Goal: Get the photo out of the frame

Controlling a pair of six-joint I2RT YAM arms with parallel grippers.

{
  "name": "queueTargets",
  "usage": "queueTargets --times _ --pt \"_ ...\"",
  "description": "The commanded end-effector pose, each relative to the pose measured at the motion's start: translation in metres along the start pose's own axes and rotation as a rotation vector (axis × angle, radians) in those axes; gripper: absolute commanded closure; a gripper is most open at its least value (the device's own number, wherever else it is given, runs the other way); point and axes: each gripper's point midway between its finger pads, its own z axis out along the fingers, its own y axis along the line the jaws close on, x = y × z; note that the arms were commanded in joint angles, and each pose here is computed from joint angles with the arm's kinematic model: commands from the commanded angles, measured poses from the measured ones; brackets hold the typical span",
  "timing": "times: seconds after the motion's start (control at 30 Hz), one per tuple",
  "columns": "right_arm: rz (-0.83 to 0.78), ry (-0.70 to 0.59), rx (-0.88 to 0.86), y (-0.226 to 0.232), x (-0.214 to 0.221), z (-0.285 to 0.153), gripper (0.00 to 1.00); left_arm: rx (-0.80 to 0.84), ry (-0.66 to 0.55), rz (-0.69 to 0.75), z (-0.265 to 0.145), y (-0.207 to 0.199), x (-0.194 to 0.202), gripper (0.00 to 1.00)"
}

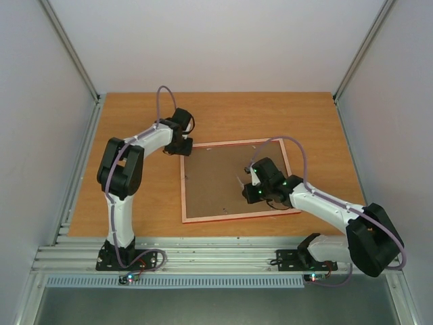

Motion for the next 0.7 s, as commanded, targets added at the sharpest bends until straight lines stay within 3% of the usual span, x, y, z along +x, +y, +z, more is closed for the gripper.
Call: queueTargets --times 0.0,0.33,0.67 --pt "-0.053 -0.013 -0.036 0.02 -0.018 -0.004 0.99 0.029 -0.05 -0.014 -0.032 -0.004 -0.01 0.56" --pt "-0.153 0.065 -0.093 0.062 -0.039 0.007 0.99 0.091 -0.129 -0.21 -0.078 0.004 0.035 0.43" --pt "-0.216 0.118 -0.157 0.1 -0.053 0.037 0.99 0.29 -0.048 -0.289 -0.079 -0.015 0.107 0.43"
